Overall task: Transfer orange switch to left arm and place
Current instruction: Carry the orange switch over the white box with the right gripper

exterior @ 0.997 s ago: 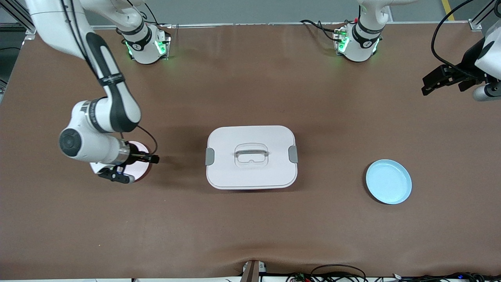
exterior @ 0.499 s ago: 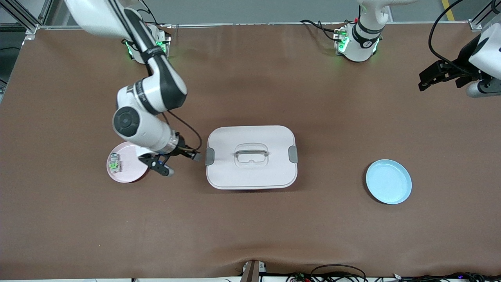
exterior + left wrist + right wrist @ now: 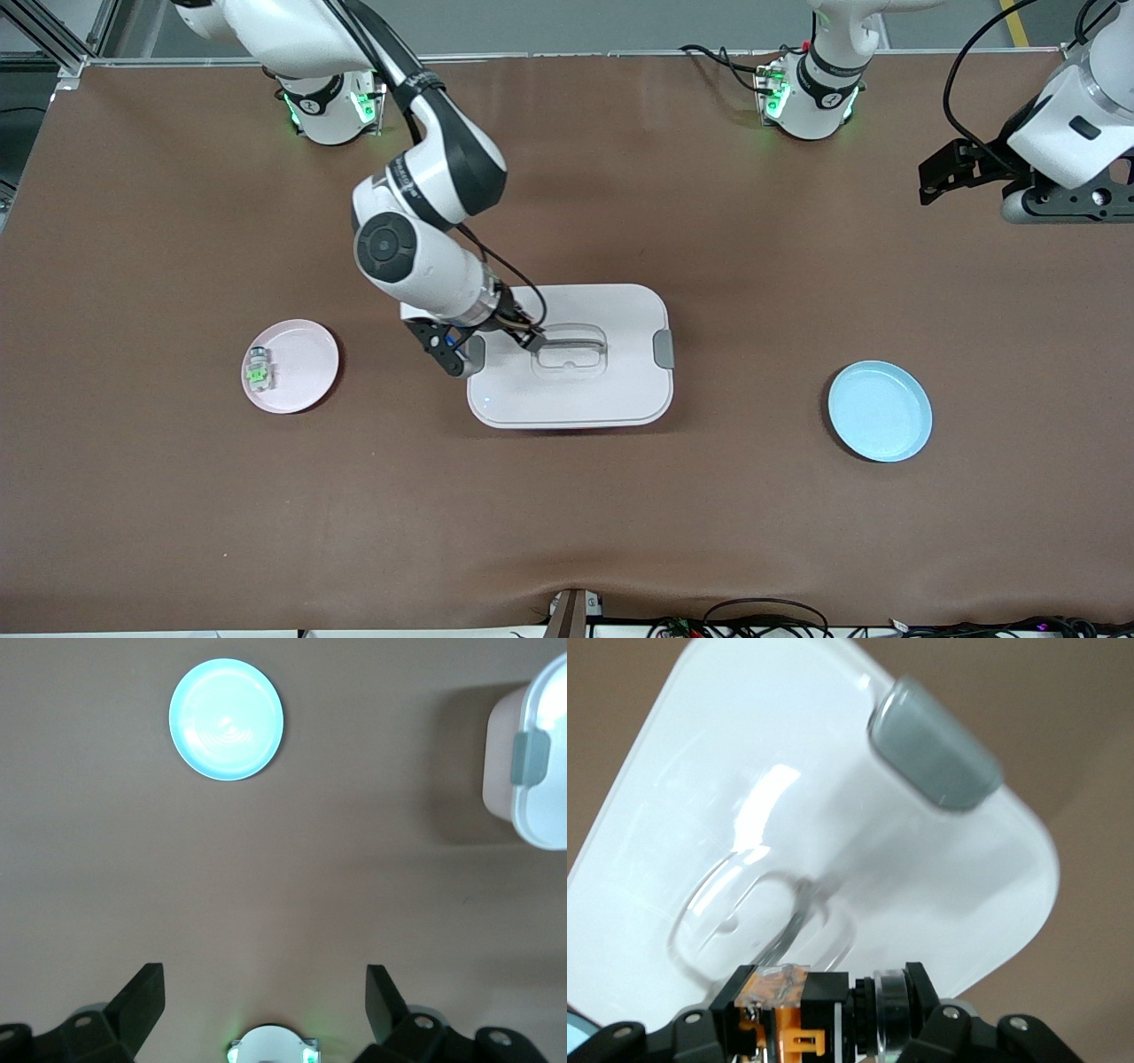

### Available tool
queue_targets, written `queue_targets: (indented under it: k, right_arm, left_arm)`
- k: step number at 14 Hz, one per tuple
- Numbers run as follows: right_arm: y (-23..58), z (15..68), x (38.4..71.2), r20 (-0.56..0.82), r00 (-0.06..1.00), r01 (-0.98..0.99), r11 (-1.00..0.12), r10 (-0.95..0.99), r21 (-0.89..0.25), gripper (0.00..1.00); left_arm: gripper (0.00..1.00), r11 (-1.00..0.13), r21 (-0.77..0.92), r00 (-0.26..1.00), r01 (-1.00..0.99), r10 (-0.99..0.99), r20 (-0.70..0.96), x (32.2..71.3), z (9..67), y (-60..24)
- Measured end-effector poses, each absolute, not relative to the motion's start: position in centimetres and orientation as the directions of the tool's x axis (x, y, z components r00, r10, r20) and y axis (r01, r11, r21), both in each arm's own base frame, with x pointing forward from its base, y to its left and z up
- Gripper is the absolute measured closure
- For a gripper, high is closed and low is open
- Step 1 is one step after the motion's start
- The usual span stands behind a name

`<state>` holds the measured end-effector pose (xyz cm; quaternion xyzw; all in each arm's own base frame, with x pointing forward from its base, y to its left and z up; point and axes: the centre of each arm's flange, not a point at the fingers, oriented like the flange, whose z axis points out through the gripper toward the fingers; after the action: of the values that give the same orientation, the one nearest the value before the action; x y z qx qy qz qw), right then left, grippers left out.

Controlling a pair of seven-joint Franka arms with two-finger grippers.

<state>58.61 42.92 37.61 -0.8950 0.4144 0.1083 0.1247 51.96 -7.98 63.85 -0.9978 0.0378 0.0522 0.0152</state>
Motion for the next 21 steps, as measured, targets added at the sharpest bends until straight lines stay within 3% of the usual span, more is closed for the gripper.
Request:
queue_targets:
  k: [7,12,21]
  right_arm:
    - [52.8,42.0,57.0,-0.402,0.38,-0.925,-0.343,-0.833,-0.165,0.27]
    - [56.6,40.9,56.1,-0.509,0.17,-0.982,-0.102,-0.844,-0.159,0.27]
    - [58.9,42.8,54.9,-0.586,0.032,-0.996,0.022,-0.81,-0.085,0.27]
  left_arm:
    - [0.0,-0.974,0.013,0.964,-0.224,-0.224,-0.143,51.0,59.6,-3.7]
    - [0.0,-0.967,0.147,0.97,-0.206,-0.223,-0.103,49.6,57.0,-4.3]
    - [0.0,-0.9,0.383,0.978,-0.208,-0.203,0.052,48.0,49.0,-16.0]
